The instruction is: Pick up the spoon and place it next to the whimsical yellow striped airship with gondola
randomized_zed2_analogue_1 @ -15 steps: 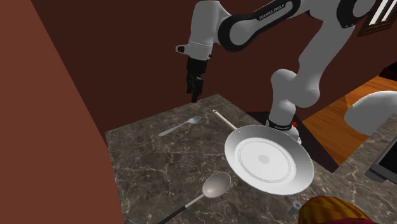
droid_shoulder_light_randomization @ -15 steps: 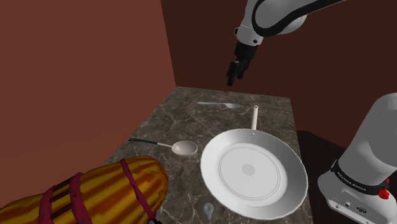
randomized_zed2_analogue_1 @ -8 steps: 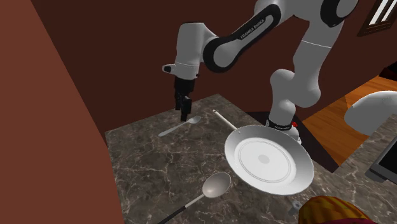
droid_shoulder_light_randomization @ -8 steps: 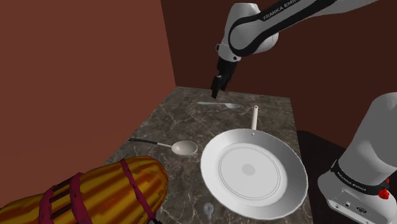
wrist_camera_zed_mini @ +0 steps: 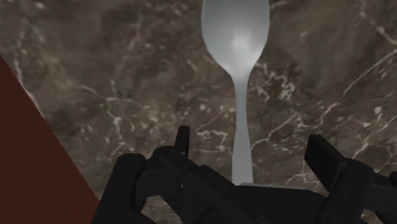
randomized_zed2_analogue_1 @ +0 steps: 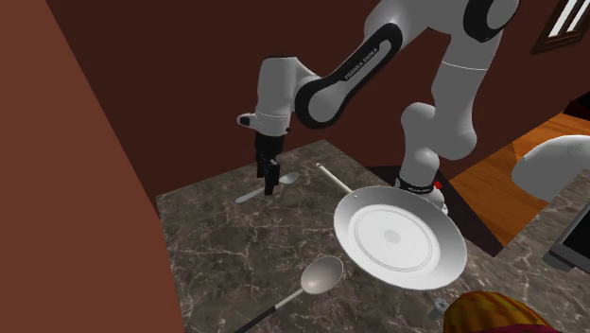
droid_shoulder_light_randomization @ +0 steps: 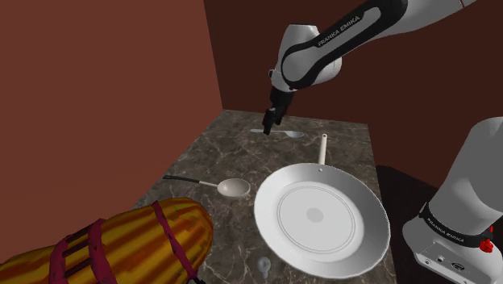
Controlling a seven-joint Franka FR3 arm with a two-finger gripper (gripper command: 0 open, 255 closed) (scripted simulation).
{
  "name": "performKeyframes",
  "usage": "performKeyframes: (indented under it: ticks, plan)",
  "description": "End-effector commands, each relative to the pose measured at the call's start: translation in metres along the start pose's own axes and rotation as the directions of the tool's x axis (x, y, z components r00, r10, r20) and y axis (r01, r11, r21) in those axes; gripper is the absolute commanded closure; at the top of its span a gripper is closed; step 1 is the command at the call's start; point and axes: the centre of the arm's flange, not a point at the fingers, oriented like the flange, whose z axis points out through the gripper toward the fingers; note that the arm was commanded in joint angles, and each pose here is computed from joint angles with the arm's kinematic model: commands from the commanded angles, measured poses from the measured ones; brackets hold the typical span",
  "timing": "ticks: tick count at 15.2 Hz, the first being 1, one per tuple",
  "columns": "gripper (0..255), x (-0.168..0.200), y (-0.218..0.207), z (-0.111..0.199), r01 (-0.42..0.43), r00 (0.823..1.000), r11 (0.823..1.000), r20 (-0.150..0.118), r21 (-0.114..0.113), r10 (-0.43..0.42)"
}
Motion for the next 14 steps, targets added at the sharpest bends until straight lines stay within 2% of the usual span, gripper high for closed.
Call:
performKeyframes:
  ticks: [1, 7, 8, 14]
  plan:
    - [0, -0.0006, -0.0003, 0.0045, 0.000, 1.000, 1.000, -0.001, 0.000, 0.000]
    - [0, -0.0006, -0.0002, 0.0045, 0.000, 1.000, 1.000, -0.001, 0.000, 0.000]
    - [255, -0.0006, -0.0002, 0.0045, 0.000, 1.000, 1.000, -0.001, 0.000, 0.000]
    - [255, -0.0006, -0.0002, 0.0045, 0.000, 1.000, 1.000, -0.001, 0.000, 0.000]
